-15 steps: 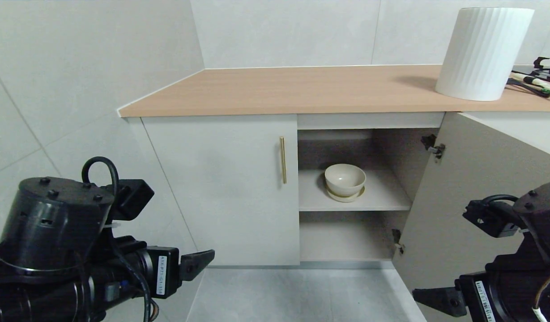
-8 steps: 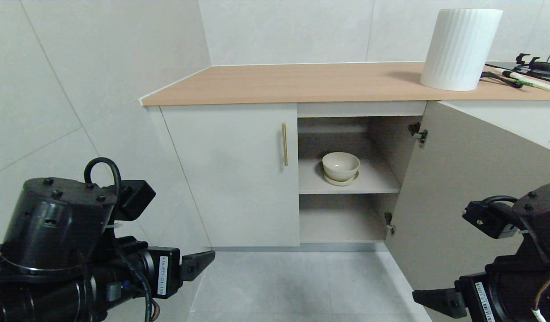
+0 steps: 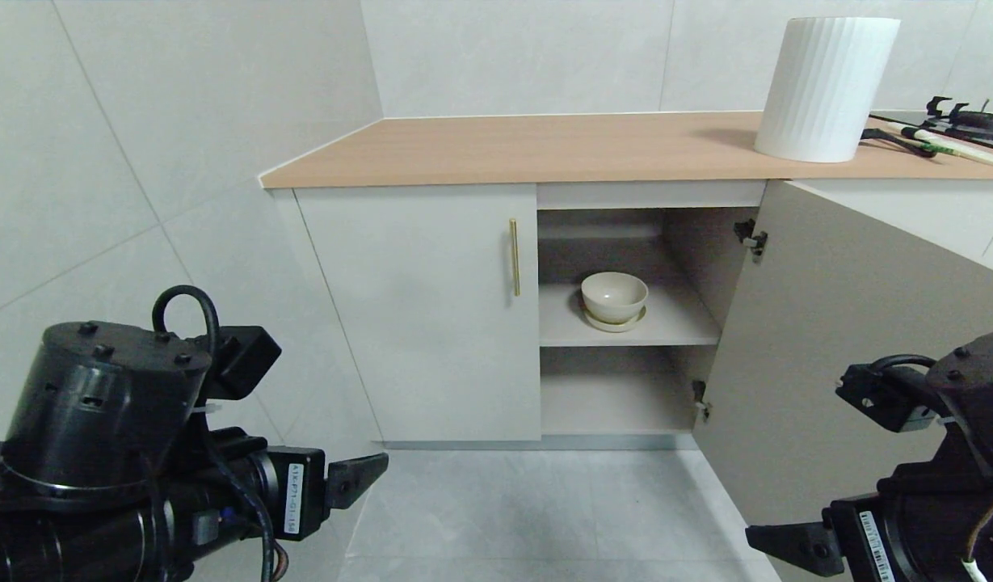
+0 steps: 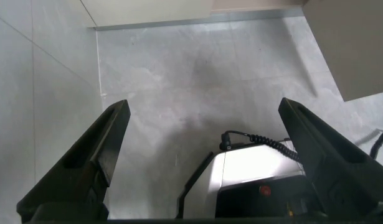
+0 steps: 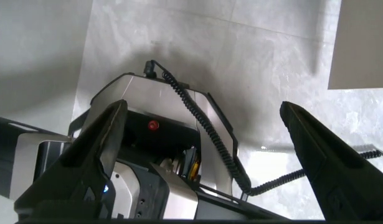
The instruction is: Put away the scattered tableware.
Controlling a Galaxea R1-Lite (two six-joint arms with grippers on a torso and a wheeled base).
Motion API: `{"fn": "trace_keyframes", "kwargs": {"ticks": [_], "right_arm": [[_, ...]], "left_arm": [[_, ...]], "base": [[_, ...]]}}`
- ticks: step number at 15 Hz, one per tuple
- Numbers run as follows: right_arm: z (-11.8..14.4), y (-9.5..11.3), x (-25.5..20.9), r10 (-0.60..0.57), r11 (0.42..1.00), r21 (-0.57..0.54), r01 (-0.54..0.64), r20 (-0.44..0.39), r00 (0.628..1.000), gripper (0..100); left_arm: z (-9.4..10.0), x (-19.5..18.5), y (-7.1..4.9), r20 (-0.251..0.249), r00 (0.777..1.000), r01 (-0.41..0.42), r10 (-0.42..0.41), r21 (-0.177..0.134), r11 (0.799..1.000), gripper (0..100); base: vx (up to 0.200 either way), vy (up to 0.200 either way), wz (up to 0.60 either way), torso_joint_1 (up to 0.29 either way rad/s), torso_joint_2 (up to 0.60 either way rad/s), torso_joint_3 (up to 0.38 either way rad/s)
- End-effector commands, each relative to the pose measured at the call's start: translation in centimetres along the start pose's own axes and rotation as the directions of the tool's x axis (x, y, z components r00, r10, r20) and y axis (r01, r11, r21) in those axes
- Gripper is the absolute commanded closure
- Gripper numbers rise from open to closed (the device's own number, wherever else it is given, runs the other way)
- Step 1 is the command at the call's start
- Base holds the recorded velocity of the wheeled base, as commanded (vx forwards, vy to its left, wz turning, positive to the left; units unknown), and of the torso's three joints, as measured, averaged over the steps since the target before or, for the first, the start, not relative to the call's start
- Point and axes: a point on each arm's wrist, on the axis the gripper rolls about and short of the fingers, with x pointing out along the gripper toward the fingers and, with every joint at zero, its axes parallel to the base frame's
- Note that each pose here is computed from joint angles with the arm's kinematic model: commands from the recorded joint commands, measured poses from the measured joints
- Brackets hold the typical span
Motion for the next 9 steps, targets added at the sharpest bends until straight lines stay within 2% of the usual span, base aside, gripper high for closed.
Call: {"fn": "trace_keyframes", "kwargs": {"ticks": [1, 6, 9], "right_arm": [[0.0, 0.0, 0.0, 0.0, 1.0, 0.0, 0.0, 0.0, 1.0, 0], [-0.2, -0.2, -0.7, -0.013, 1.0, -0.006, 0.013, 0.009, 1.0, 0], [-0.8, -0.7, -1.5, -0.048, 0.998, -0.04, 0.047, -0.015, 0.999, 0]], "left_arm": [[0.0, 0.1, 0.0, -0.002, 1.0, -0.001, 0.001, 0.001, 1.0, 0], [-0.1, 0.0, 0.0, -0.003, 1.0, -0.001, 0.001, 0.004, 1.0, 0], [-0.2, 0.1, 0.0, -0.009, 1.0, -0.002, 0.002, 0.007, 1.0, 0]], "base": [[0.0, 0.0, 0.0, 0.0, 0.0, 0.0], [0.0, 0.0, 0.0, 0.0, 0.0, 0.0], [0.0, -0.2, 0.0, 0.002, 0.0, -0.002]]}}
